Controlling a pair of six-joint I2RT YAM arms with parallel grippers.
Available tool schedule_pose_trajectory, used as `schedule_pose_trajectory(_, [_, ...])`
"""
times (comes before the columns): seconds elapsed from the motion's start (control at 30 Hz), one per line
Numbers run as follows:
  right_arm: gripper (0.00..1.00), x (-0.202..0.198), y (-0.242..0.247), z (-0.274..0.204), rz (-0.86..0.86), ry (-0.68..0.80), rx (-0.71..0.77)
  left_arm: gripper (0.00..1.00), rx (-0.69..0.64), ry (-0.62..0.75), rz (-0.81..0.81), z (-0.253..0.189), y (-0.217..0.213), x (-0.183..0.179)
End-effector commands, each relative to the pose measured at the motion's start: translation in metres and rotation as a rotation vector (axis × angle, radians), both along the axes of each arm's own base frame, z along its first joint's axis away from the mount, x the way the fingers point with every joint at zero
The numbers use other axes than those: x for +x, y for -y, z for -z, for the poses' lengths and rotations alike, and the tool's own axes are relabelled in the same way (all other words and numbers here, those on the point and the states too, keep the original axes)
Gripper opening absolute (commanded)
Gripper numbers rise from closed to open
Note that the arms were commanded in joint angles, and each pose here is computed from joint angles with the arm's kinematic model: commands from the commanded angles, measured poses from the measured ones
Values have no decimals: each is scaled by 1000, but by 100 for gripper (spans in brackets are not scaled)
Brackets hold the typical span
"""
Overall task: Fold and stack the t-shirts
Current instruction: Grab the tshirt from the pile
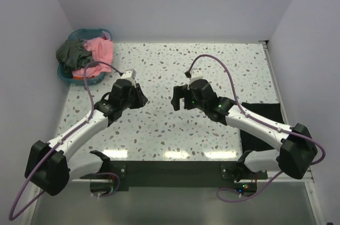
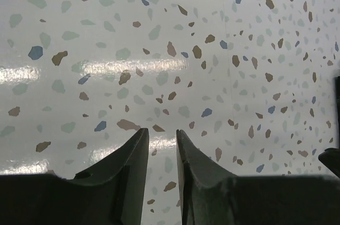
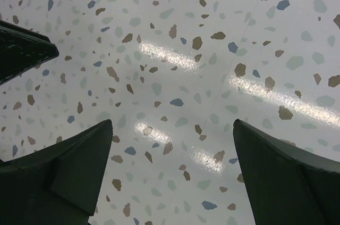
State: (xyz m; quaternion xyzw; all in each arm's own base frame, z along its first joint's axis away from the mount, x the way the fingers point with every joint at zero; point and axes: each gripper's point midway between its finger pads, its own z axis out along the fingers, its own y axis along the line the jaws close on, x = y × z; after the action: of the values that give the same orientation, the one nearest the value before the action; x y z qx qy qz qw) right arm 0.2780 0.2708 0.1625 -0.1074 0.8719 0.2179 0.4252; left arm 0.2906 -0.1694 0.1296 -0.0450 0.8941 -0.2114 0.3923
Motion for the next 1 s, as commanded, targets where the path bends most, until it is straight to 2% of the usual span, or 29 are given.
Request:
schedule_pose_trajectory(0.0, [99,3,10,-20,13,62,-21,33,-11,70,-24,-24,4,18])
schedule_pose_trajectory(0.17, [99,1,15,-27,-3,85,-44,34,45,72,-89,-31,-6,36])
schedule_pose_trajectory(0.2, [99,0,16,-26,-5,79,-51,34,42,88,-125,-42,-12,48])
schedule_pose_trajectory(0.27, [99,-1,15,-28,-14,78,-47,38,65,44,-192,-38,-29,65])
schedule_pose_trajectory(0.3, [99,-2,16,-25,-14,68,-58,39,34,59,-246,-53,-39,79])
schedule_pose_trajectory(0.33, [99,-2,16,-26,-14,67,-57,39,25,41,-342,-50,-72,98])
schedule_pose_trajectory(0.37, [99,-3,16,-25,-15,63,-59,41,-15,44,-357,-55,-82,109])
schedule_pose_trajectory(0.43, [99,-4,16,-24,-20,61,-52,43,-31,68,-495,-66,-133,141])
schedule_pose_trajectory(0.47, [99,-6,14,-22,-34,56,-49,45,-18,121,-557,-87,-152,157])
schedule_pose_trajectory(0.5, [99,-6,12,-22,-40,54,-42,47,7,129,-604,-91,-169,165])
schedule_pose_trajectory(0.53, [99,-7,10,-21,-50,50,-40,49,42,101,-670,-80,-195,173])
schedule_pose_trajectory(0.63, [99,-6,7,-22,-61,45,-41,58,121,128,-823,-86,-251,195])
schedule_pose_trajectory(0.7, [99,-7,5,-21,-68,38,-41,59,145,137,-886,-83,-283,211])
schedule_pose_trajectory(0.77, [99,-8,3,-18,-81,29,-38,59,145,152,-926,-89,-303,223])
schedule_pose_trajectory(0.8, [99,-9,0,-18,-94,26,-30,59,157,122,-945,-72,-316,229])
schedule_pose_trajectory(0.87, [99,-11,-3,-14,-112,12,-33,60,165,134,-977,-74,-331,239])
schedule_pose_trajectory(0.93, [99,-12,-6,-13,-133,8,-27,61,183,86,-993,-48,-343,247])
schedule_pose_trajectory(0.97, [99,-13,-7,-11,-135,3,-27,62,189,97,-1015,-53,-350,252])
